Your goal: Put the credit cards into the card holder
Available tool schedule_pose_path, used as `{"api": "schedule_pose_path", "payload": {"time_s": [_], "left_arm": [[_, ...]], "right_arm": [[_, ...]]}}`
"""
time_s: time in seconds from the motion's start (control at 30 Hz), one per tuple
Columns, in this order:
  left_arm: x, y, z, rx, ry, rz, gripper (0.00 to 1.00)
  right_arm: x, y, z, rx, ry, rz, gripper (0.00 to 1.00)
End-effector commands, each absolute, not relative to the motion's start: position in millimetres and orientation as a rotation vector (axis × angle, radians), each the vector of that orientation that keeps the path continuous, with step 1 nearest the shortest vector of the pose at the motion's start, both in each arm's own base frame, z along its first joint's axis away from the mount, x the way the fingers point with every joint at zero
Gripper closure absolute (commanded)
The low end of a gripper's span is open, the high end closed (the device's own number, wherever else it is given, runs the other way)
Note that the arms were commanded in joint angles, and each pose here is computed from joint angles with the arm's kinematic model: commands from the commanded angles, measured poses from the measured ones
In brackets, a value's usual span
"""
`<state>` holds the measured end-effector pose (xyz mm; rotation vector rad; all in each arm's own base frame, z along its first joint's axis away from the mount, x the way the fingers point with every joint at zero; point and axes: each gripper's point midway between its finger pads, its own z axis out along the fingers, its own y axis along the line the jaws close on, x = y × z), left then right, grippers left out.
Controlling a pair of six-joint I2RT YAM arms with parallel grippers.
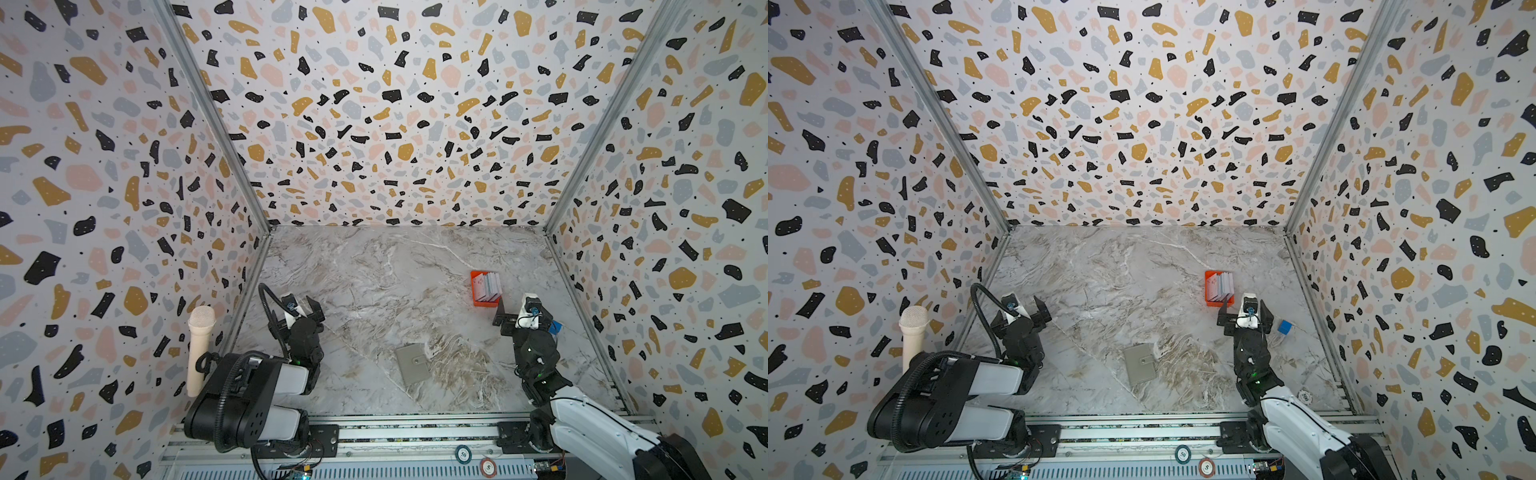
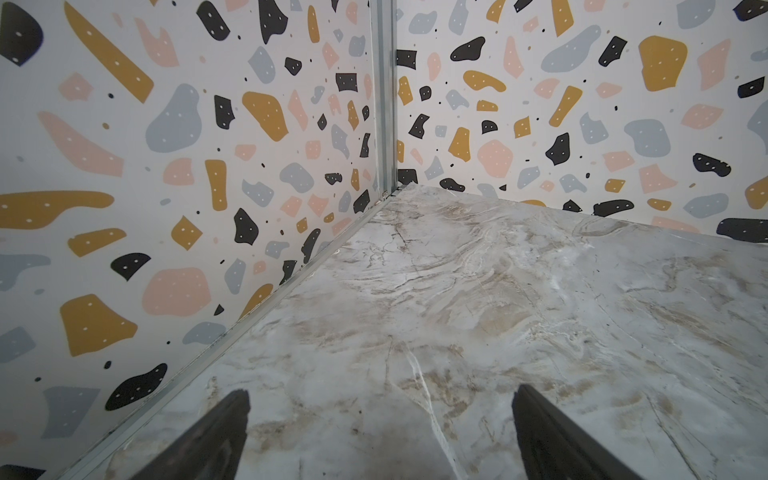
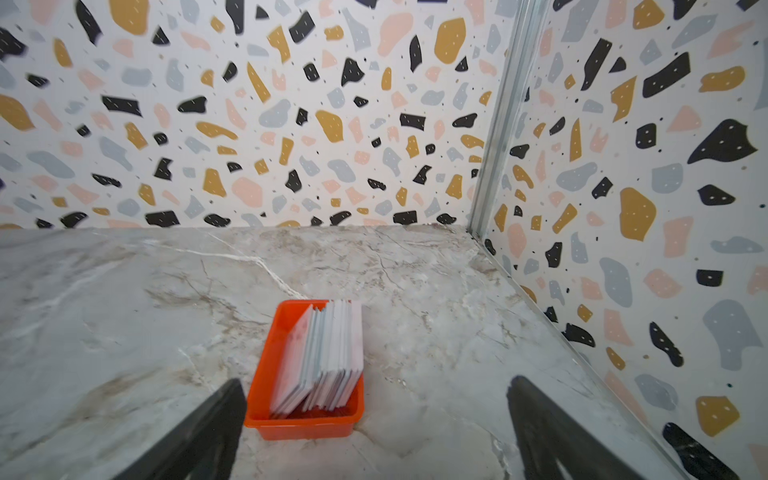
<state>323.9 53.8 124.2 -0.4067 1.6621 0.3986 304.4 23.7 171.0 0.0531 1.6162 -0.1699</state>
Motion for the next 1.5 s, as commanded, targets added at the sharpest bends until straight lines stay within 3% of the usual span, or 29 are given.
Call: {"api": "schedule_pose_path", "payload": {"time_s": [0.0,0.27,0.6,1.47], "left_arm": [[328,53,138,-0.41,1.617,0.389,0.0],[328,53,138,-0.41,1.617,0.388,0.0],[328,53,138,-0.411,1.618,0.389,0.0],[328,53,137,-0.411,1.619,0.39,0.0]], "right_arm": [[313,20,173,0.027,1.56,-0.158,0.01],[350,26,144,-0.068,1.642,-0.157,0.01],[364,12,124,-0.008,1.704,-0.124,0.01],[365,7,123,0.02,1.712,-0.131,0.01]]}}
